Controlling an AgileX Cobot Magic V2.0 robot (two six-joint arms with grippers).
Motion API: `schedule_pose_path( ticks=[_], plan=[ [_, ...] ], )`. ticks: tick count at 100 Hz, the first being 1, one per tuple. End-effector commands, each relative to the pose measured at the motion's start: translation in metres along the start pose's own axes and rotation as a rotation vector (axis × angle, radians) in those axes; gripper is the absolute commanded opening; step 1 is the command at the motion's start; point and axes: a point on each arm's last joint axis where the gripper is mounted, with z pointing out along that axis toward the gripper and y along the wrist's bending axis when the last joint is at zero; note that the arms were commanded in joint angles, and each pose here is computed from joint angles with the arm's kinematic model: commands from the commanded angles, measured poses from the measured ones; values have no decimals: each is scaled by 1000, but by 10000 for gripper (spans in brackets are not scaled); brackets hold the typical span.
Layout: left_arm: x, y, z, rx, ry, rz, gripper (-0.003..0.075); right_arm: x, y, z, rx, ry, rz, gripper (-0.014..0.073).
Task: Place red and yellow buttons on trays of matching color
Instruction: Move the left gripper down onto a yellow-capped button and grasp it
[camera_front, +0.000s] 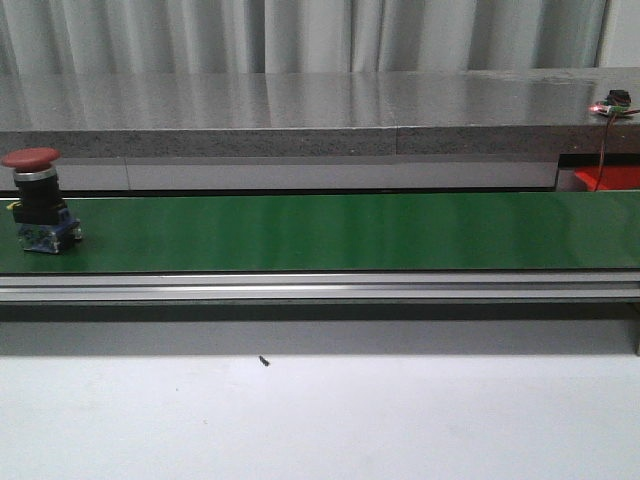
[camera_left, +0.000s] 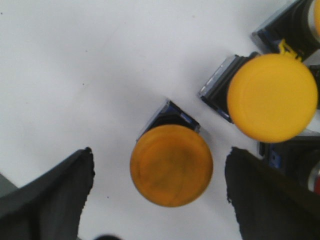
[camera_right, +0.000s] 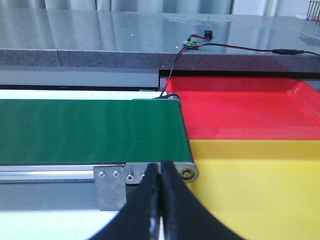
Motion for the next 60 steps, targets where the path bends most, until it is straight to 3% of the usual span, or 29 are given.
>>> schedule_pose_path(
  ticks=[1,13,37,60],
  plan=[
    [-11,0,-17,12,-106,-9,532,-14,1,-3,-8,-108,-9,-66],
    [-13,0,-14,13,-123,-9,456,-14,1,-3,-8,-108,-9,-66],
    [-14,0,-15,12,-131,-7,150,-14,1,-3,-8,-108,-9,-66],
    [-7,1,-45,7,-150,-1,123,-14,1,-3,-8,-108,-9,-66]
  ],
)
